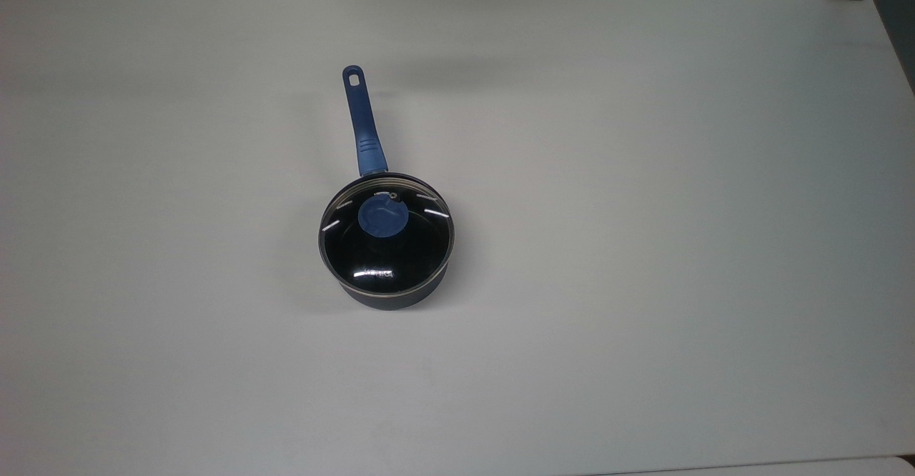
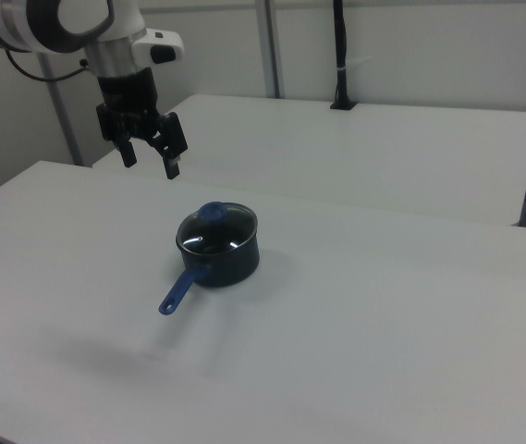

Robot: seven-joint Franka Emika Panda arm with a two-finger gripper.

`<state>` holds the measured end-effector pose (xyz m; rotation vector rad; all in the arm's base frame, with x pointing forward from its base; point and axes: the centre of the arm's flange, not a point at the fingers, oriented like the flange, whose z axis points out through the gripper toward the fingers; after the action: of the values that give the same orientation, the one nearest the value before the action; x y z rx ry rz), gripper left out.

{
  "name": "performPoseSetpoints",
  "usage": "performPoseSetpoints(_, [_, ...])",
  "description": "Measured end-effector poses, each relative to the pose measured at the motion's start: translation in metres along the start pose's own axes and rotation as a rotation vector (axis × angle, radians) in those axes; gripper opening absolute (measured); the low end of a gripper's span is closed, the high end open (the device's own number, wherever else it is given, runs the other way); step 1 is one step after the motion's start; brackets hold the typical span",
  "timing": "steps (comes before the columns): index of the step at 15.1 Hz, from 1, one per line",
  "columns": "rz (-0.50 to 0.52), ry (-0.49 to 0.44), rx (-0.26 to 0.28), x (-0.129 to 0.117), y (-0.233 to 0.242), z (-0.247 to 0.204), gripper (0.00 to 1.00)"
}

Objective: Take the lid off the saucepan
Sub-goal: 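Move the gripper over the glass lid's blue knob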

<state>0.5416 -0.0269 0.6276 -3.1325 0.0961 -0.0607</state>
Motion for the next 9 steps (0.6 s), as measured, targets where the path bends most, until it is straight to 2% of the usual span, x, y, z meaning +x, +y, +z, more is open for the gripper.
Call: performPoseSetpoints(9, [-0.013, -0.001, 0.000, -0.0001, -0.0069, 0.0004, 1.00])
